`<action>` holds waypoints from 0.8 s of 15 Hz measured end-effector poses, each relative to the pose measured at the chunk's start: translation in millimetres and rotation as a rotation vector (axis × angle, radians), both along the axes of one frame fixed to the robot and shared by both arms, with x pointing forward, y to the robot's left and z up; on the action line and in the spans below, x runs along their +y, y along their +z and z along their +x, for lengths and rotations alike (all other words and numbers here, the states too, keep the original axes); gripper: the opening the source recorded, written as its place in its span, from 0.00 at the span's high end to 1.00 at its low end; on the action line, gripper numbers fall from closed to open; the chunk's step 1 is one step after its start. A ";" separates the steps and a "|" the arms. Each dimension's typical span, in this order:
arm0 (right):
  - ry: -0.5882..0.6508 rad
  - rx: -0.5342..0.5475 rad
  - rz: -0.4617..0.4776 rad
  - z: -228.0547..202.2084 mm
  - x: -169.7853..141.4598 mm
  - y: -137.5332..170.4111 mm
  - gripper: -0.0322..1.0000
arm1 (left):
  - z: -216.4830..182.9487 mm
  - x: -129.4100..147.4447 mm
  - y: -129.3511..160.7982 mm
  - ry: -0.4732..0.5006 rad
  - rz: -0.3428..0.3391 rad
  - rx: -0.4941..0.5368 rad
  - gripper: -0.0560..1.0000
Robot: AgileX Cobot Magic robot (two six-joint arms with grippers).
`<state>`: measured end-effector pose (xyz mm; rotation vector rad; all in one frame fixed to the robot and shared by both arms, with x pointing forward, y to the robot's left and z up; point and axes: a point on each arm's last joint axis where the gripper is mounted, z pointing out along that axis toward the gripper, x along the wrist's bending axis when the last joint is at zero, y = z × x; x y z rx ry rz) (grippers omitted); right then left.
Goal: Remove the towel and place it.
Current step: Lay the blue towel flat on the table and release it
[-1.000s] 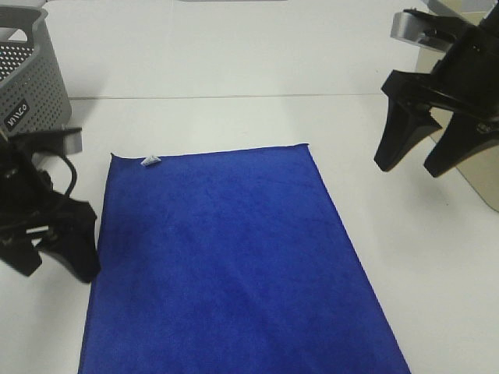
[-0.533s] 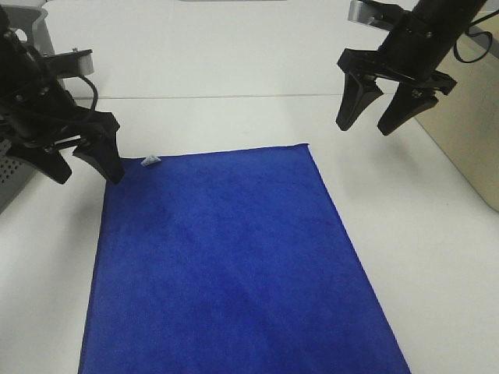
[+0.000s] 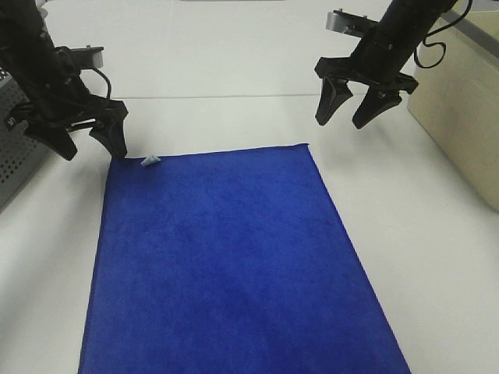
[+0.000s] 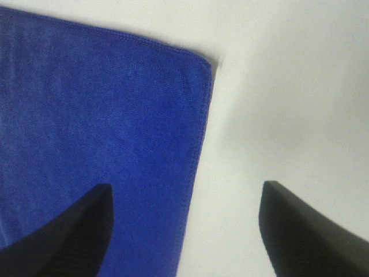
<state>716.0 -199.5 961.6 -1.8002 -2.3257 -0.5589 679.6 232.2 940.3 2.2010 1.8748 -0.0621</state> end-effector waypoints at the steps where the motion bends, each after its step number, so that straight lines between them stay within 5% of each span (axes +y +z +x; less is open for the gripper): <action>1: 0.002 0.004 0.002 2.4 -1.3 -5.3 0.29 | 6.0 5.1 -1.0 0.011 -0.001 -0.004 0.20; 6: -0.033 0.023 0.086 11.5 -26.6 -20.5 0.29 | 14.5 25.3 -17.5 0.062 -0.030 0.028 0.20; 12: -0.012 0.078 0.132 13.9 -22.2 -53.2 0.29 | 19.3 26.9 -33.4 0.056 -0.060 0.028 0.19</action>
